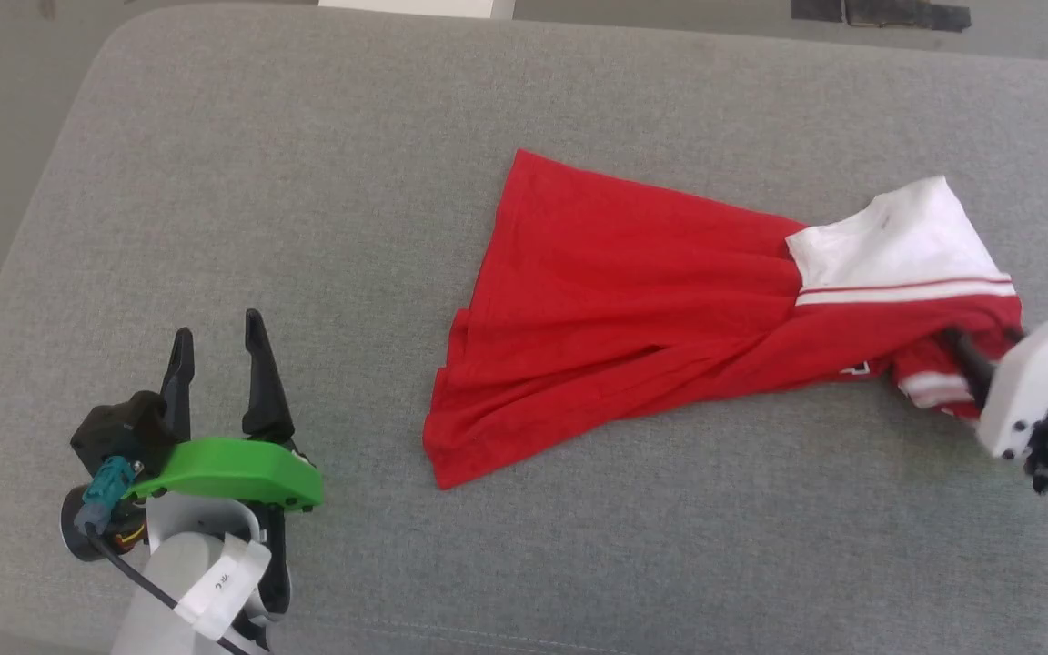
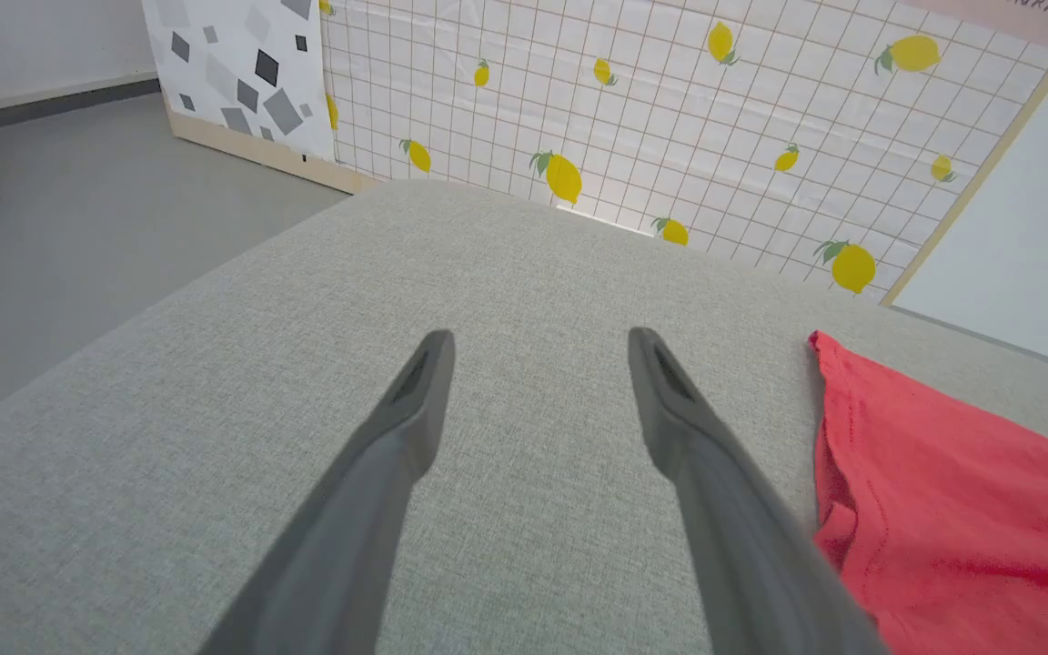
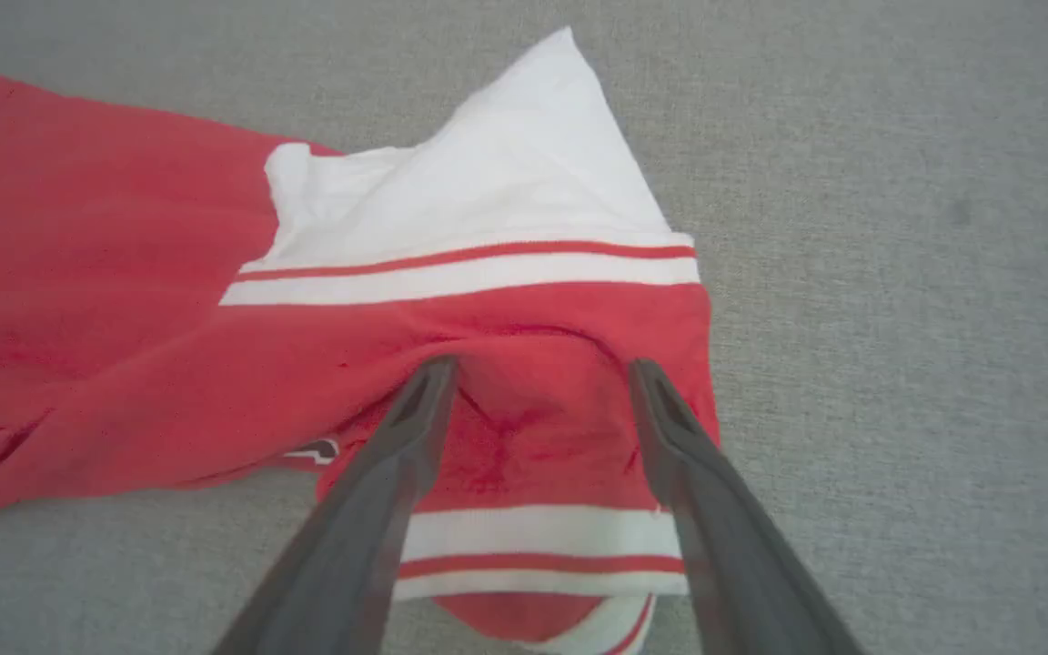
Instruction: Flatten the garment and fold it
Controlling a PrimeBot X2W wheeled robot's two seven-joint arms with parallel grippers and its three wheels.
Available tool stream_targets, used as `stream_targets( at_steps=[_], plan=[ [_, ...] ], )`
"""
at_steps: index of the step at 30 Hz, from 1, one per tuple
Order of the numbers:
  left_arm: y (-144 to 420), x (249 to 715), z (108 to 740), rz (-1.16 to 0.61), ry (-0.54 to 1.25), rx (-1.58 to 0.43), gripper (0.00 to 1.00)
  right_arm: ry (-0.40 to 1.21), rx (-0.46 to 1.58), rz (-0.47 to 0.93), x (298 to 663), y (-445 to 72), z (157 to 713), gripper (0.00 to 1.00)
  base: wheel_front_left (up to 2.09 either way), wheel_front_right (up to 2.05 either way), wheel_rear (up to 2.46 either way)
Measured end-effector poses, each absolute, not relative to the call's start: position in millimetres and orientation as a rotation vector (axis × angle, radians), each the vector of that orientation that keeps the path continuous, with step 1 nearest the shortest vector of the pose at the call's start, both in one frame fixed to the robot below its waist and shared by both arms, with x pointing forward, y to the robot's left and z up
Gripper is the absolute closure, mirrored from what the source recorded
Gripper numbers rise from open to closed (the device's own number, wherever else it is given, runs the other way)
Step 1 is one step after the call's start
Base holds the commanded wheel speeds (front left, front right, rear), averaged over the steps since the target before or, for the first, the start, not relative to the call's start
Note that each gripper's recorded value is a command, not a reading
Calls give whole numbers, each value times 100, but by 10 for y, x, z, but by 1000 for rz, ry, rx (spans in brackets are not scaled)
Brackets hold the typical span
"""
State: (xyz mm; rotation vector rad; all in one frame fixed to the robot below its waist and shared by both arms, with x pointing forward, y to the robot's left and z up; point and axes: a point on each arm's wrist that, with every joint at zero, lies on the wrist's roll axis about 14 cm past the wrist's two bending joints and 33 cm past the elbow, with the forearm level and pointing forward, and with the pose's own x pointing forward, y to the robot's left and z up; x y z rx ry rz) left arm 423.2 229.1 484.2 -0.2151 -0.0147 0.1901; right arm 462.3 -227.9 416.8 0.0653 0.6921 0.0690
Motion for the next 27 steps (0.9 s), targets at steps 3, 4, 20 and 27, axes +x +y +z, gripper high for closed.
stream_targets(
  at_steps=[3, 4, 20, 27],
  plan=[
    [2286, 4223, 4885, 185, -24, -214, 0, 516, 132, 21, 4678, -2348, 4450, 0, 0, 0, 0],
    [2281, 4215, 4897, 183, -25, -214, 0, 461, 161, -1, 4663, -2381, 4529, 0, 0, 0, 0],
    [1966, 4222, 4877, 85, 28, -231, 0, 272, 293, -200, 3975, -2719, 4674, 0, 0, 0, 0],
    [1518, 4761, 4987, -66, 122, -220, 0, 256, 285, -195, 4030, -2711, 4727, 0, 0, 0, 0]
  ],
)
